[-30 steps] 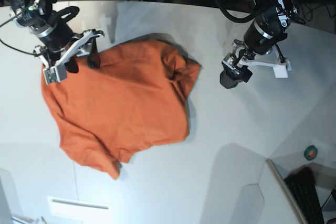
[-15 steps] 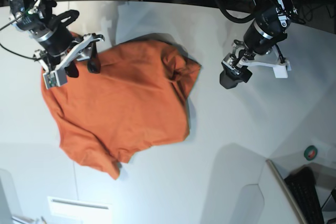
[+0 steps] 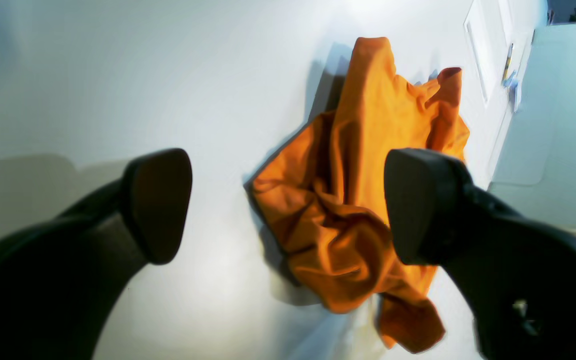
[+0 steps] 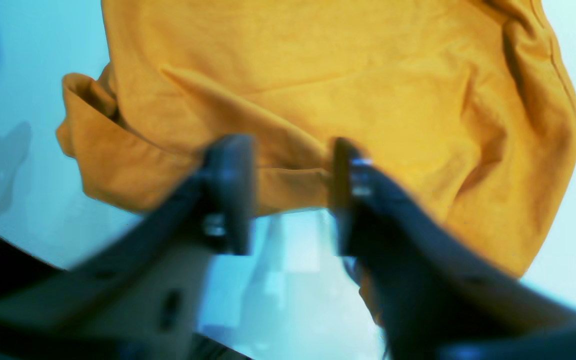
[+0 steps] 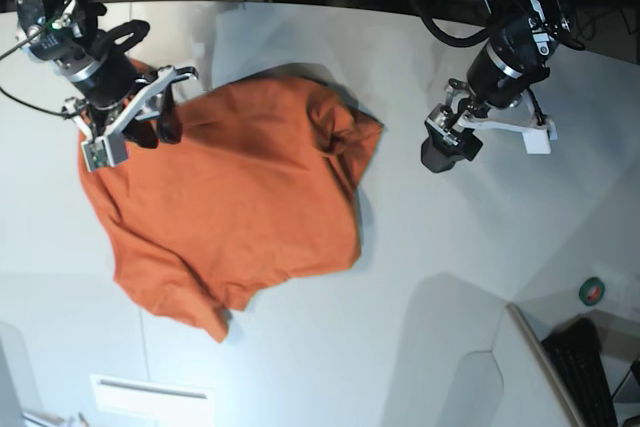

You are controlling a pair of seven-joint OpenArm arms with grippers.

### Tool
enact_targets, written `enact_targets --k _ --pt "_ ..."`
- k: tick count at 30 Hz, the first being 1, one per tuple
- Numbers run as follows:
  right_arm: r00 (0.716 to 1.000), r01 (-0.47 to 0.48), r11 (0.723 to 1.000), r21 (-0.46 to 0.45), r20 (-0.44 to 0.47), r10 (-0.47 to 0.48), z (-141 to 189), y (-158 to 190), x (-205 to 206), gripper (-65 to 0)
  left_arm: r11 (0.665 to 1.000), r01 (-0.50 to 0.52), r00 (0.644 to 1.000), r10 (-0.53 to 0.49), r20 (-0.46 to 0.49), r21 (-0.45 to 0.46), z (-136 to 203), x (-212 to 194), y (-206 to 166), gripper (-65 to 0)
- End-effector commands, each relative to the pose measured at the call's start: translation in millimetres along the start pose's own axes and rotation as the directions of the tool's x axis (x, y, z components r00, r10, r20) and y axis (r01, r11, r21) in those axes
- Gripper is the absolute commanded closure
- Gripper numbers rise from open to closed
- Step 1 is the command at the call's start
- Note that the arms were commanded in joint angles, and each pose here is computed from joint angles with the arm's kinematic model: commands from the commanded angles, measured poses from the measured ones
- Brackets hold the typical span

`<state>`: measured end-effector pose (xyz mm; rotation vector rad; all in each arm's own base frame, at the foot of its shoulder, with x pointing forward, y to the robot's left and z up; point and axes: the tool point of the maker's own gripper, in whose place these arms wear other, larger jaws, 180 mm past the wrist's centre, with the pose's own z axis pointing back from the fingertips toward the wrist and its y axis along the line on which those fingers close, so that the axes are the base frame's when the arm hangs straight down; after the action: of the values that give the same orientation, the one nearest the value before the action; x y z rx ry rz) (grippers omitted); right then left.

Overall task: Layout the t-shirt on the table in an organized manner, then fold the t-shirt properly
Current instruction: 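Release the left gripper and raise it off the shirt, then pull the shirt corner with the right gripper away from the left gripper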

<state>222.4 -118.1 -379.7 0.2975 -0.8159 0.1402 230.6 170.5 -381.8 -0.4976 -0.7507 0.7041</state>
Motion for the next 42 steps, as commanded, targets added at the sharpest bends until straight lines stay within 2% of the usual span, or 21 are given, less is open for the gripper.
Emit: enact_targets --k 1,2,6,8,12,13,17,22,25,28,29,30,33,35,36,37,40,42 --pt "0.999 -0.026 1.0 -0.002 0.038 0.026 2.7 -3.4 11.7 -7.1 0.999 0.029 0.999 -0.028 0.031 -0.018 2.5 12.5 -4.6 -57.1" --pt "0.999 -0.024 1.0 -0.002 0.037 0.024 2.6 -3.5 11.3 0.0 0.999 0.045 0.999 -0.045 0.027 -0.018 2.6 13.9 -4.5 -57.1" --pt "0.999 -0.018 1.0 -0.008 0.03 0.018 -1.5 -7.0 9.6 0.0 0.994 0.109 0.994 -0.109 -0.005 -0.019 2.8 13.1 -4.0 -55.1" --pt "0.999 -0.016 1.0 -0.013 0.028 0.017 -4.5 -9.9 9.9 0.0 0.992 0.124 0.992 -0.124 -0.016 -0.02 2.2 12.6 -4.6 -44.1" --pt "1.0 -0.014 1.0 -0.026 0.027 0.015 -10.5 -16.0 13.3 0.0 0.988 0.144 0.988 -0.147 -0.05 -0.058 -3.4 1.0 -18.3 -3.6" --pt "1.0 -0.015 1.0 -0.028 0.022 0.015 -11.8 -17.1 14.4 0.0 0.987 0.147 0.987 -0.15 -0.055 -0.062 -4.8 -0.6 -20.0 0.0" --pt "1.0 -0.016 0.999 -0.029 -0.022 0.015 -12.3 -18.0 8.2 0.0 0.978 0.207 0.973 -0.207 -0.102 -0.007 -21.0 -11.2 -8.6 0.0" --pt "1.0 -0.013 1.0 -0.026 -0.025 0.013 -11.7 -16.0 7.7 0.0 0.93 0.359 0.916 -0.336 -0.22 0.076 -45.7 -40.8 11.0 0.0" --pt "1.0 -0.013 1.0 -0.025 -0.028 0.012 -11.2 -16.1 6.4 0.0 0.926 0.367 0.91 -0.34 -0.238 0.082 -46.8 -46.4 14.5 0.0" --pt "1.0 -0.012 1.0 -0.027 -0.029 0.011 -12.0 -16.9 6.3 0.0 0.925 0.373 0.909 -0.349 -0.228 0.071 -47.7 -43.8 8.7 -16.8" --pt "1.0 -0.013 1.0 -0.029 -0.029 0.012 -12.6 -17.7 6.6 0.0 0.925 0.375 0.908 -0.352 -0.228 0.063 -49.0 -44.3 5.5 -20.9" --pt "1.0 -0.015 0.999 -0.029 -0.02 0.015 -13.9 -18.4 10.8 0.0 0.922 0.384 0.904 -0.366 -0.221 0.043 -52.8 -43.1 -3.8 -22.4" --pt "1.0 -0.013 0.998 -0.058 -0.023 0.012 -29.3 -35.7 18.4 0.0 0.92 0.392 0.902 -0.379 -0.205 0.025 -60.9 -35.8 -15.1 -20.4" --pt "0.999 0.004 0.996 -0.091 -0.045 -0.008 -46.3 -55.5 18.9 0.0 0.92 0.392 0.904 -0.381 -0.195 0.021 -61.8 -32.2 -18.3 -11.4" --pt "0.998 0.01 0.994 -0.106 -0.064 -0.016 -55.9 -64.9 17.8 0.0 0.922 0.385 0.909 -0.373 -0.184 0.034 -60.2 -26.8 -14.9 -2.1" --pt "0.997 0.02 0.992 -0.124 -0.072 -0.029 -64.2 -75.2 20.0 0.0 0.925 0.375 0.917 -0.36 -0.17 0.06 -57.3 -19.4 -6.8 0.0" --pt "0.993 0.041 0.986 -0.162 -0.102 -0.058 -83.8 -98.6 33.9 0.0 0.937 0.301 0.951 -0.281 -0.127 0.18 -42.7 6.5 37.2 0.0" --pt "0.991 0.059 0.981 -0.187 -0.111 -0.081 -95.7 -114.1 47.6 0.0 0.926 0.27 0.963 -0.257 -0.084 0.265 -25.0 32.9 70.3 0.0"
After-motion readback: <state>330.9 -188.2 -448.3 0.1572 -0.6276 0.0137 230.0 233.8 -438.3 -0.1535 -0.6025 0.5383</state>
